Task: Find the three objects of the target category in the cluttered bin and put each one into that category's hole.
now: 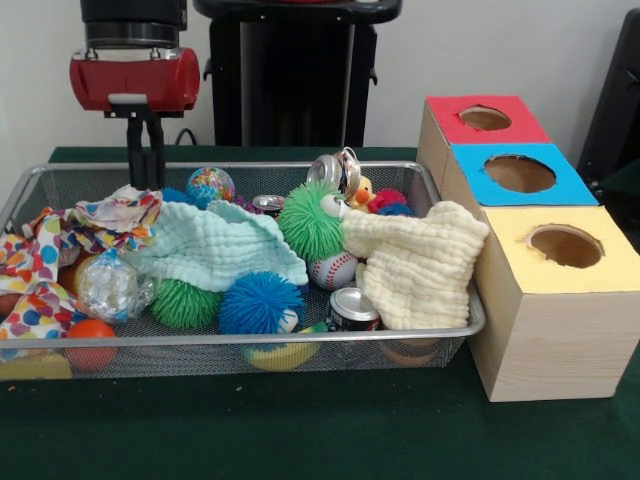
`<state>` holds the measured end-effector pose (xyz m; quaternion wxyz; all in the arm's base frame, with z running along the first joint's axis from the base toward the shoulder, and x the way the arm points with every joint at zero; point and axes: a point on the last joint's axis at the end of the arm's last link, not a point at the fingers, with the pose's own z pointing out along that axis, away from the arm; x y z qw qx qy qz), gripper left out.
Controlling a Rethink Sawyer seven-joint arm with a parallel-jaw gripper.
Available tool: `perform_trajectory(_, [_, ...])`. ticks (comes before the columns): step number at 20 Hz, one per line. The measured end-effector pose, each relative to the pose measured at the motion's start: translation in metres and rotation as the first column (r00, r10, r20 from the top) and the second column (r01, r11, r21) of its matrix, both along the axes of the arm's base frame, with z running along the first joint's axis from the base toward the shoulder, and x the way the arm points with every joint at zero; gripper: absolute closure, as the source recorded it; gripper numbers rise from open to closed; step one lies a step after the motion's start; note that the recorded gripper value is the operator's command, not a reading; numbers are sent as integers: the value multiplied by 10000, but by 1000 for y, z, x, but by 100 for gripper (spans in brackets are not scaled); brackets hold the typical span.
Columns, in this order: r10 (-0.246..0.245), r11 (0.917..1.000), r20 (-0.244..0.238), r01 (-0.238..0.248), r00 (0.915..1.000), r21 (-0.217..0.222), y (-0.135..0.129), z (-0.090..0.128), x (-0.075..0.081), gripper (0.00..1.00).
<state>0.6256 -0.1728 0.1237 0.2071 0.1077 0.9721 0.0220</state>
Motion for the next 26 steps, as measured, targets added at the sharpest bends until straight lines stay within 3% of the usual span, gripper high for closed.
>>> perform_trajectory(6, [-387, 9991, -85, 386, 9992, -146, 19, 10, 4, 100])
perform_trajectory(13, [-473, 9985, -217, 467, 9986, -281, 45, 15, 7, 100])
perform_trajectory(14, [-470, 9984, -245, 461, 9986, -330, 53, 17, 8, 0])
perform_trajectory(19, [-528, 9981, -194, 521, 9984, -333, 54, 21, 10, 0])
perform_trajectory(26, [-971, 9948, -198, 964, 9951, -330, 45, 25, 9, 0])
